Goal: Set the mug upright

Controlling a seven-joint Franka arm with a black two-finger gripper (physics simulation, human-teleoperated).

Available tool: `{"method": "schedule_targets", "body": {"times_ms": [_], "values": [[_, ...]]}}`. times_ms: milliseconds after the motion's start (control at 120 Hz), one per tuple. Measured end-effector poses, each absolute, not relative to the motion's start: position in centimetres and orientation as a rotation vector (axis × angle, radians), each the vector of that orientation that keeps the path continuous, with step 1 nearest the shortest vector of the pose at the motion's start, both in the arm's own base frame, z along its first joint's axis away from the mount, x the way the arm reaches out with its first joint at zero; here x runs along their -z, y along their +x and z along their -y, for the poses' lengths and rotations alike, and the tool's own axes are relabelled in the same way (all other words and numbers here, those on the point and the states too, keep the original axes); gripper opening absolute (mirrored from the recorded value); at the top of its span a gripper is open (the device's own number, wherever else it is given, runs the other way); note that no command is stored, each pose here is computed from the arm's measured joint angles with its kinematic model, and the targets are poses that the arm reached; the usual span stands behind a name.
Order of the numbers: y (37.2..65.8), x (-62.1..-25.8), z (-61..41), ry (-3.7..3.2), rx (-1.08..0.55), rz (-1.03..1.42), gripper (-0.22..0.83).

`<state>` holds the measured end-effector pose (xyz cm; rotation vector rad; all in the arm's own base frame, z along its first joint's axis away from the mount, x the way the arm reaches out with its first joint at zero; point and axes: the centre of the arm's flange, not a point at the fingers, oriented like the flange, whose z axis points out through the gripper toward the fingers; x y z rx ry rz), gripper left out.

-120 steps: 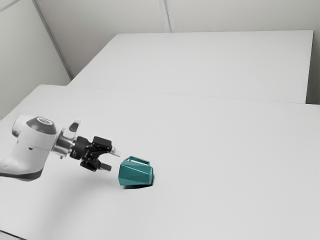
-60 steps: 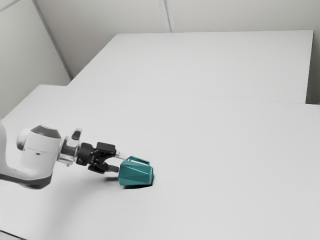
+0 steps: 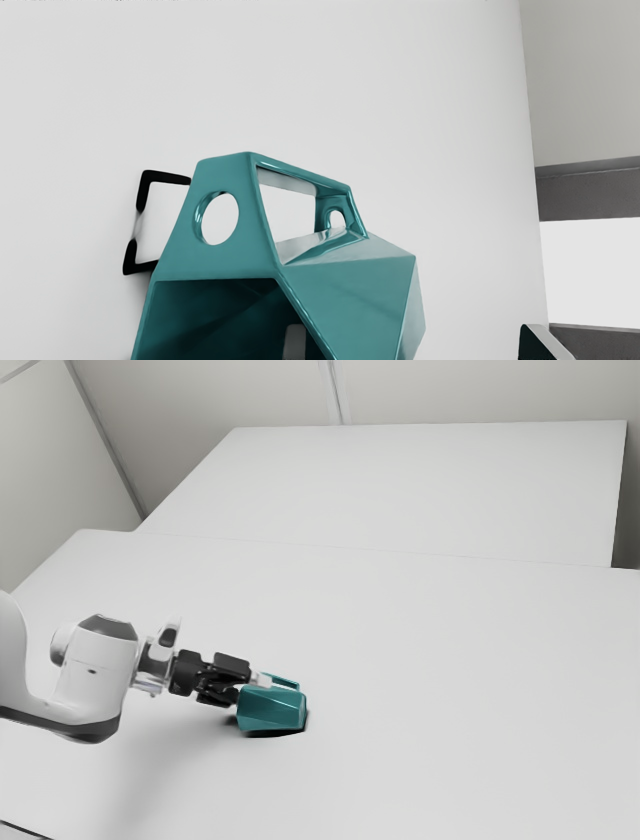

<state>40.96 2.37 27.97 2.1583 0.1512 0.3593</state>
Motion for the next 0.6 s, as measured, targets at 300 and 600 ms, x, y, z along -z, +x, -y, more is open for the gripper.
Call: {"method": "schedule_targets", "body": {"times_ms": [300, 600], "values": [[41.12, -28.06, -2.20, 2.162, -0.377, -0.133, 0.07], [41.20, -27.97, -2.08, 2.169, -0.379, -0.121, -0.10]]}}
